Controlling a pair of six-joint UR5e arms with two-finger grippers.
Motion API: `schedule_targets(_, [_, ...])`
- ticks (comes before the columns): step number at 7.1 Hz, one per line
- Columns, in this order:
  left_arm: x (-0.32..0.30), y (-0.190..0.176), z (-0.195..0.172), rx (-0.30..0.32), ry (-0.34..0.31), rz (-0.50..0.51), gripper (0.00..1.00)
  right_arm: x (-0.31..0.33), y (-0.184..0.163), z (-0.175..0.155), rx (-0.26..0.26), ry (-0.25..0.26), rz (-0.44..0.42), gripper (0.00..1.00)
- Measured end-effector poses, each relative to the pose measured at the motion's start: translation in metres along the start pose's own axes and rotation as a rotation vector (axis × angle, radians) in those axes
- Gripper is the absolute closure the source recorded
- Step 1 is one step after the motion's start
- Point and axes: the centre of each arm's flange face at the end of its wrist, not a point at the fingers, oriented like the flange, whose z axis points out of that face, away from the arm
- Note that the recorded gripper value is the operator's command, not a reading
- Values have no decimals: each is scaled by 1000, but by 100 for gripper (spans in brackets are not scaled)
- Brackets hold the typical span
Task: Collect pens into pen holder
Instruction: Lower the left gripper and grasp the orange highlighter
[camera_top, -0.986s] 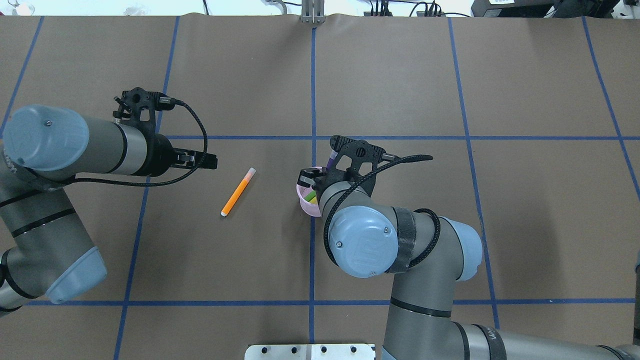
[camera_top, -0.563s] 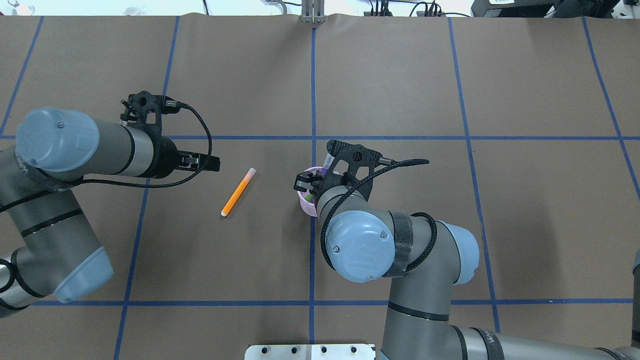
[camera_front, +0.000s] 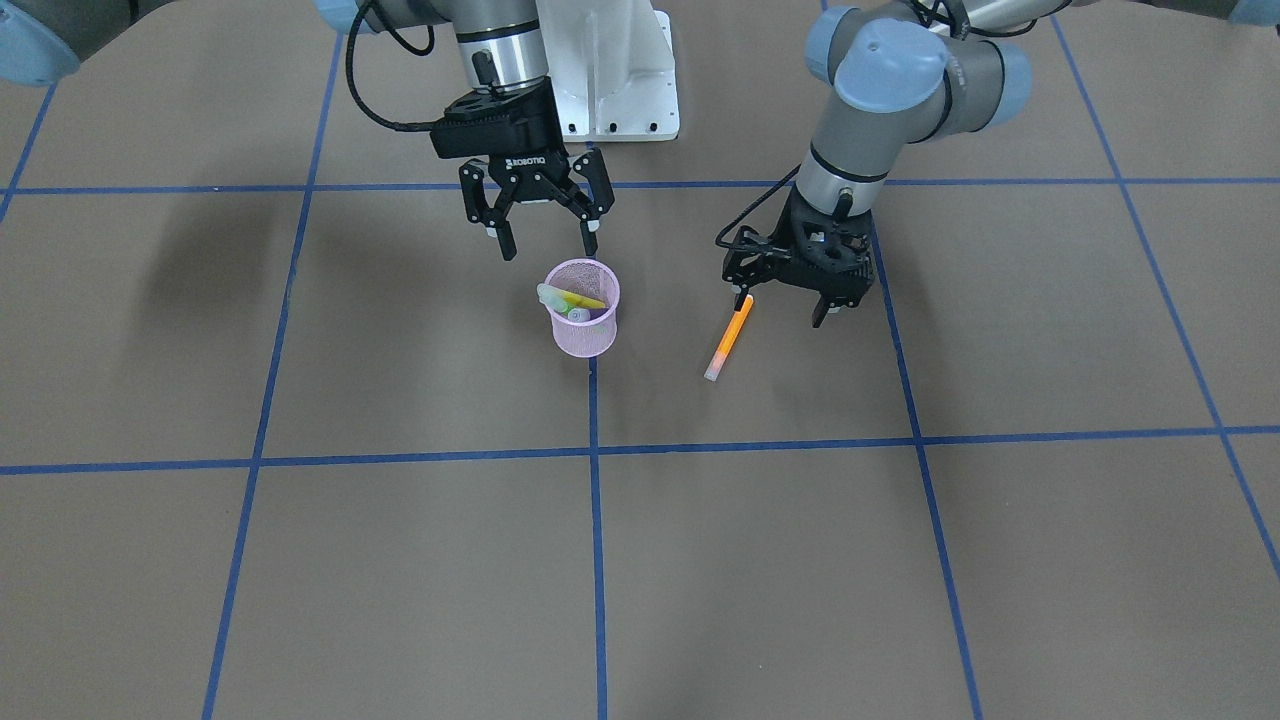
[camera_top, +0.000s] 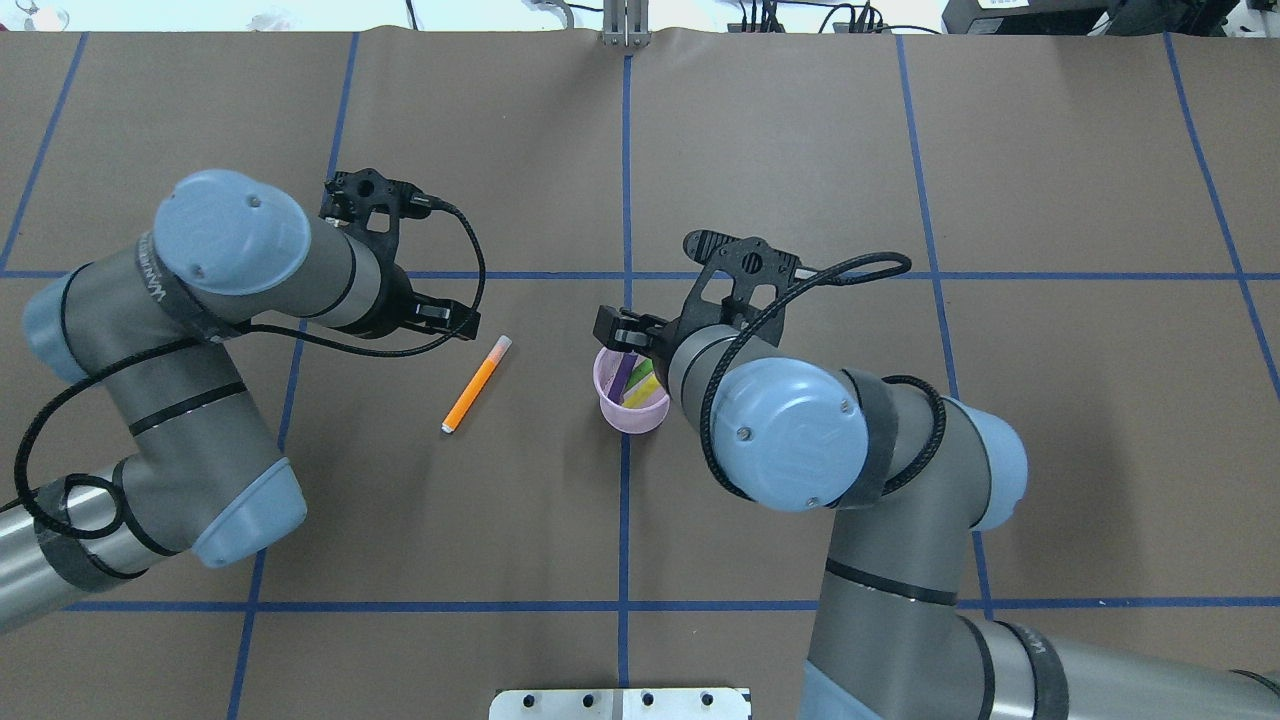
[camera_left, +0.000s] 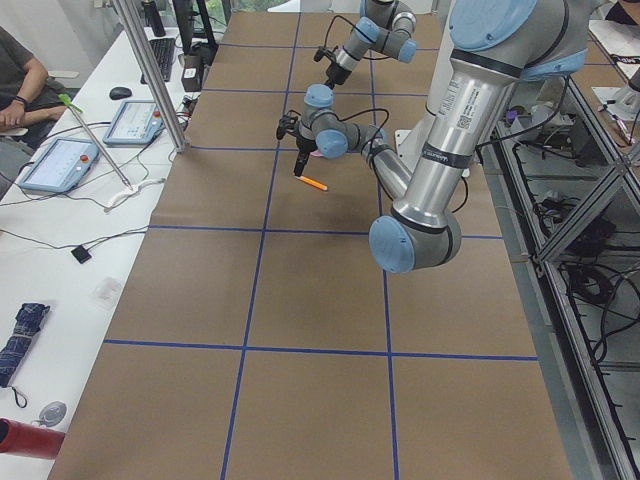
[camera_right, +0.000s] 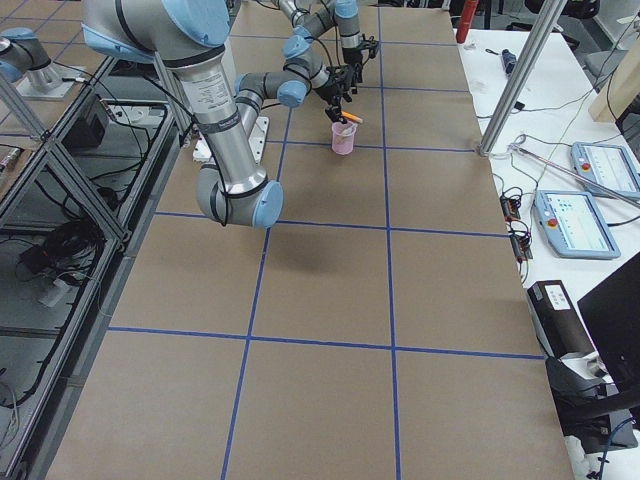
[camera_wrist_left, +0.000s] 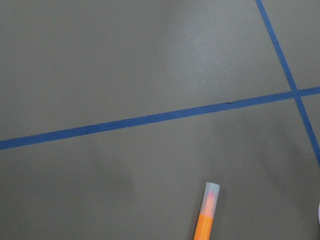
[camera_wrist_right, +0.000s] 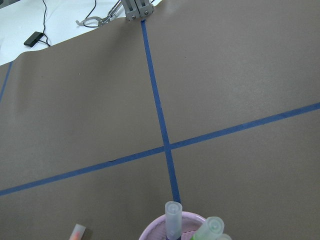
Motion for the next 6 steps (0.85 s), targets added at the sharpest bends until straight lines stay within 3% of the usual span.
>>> schedule_targets(2, [19, -11, 11, -120, -43, 146, 13, 49, -53, -15, -120, 14, -14, 0])
schedule_targets(3, [19, -15, 34, -193, -43, 222, 23, 71, -66, -16, -160, 32, -33, 0])
schedule_targets(4, [20, -20, 59, -258, -38, 277, 31, 87, -71, -13, -181, 52, -54, 0])
schedule_targets(6, [33, -29, 89, -328, -33, 305, 36, 104, -79, -9, -208, 75, -68, 0])
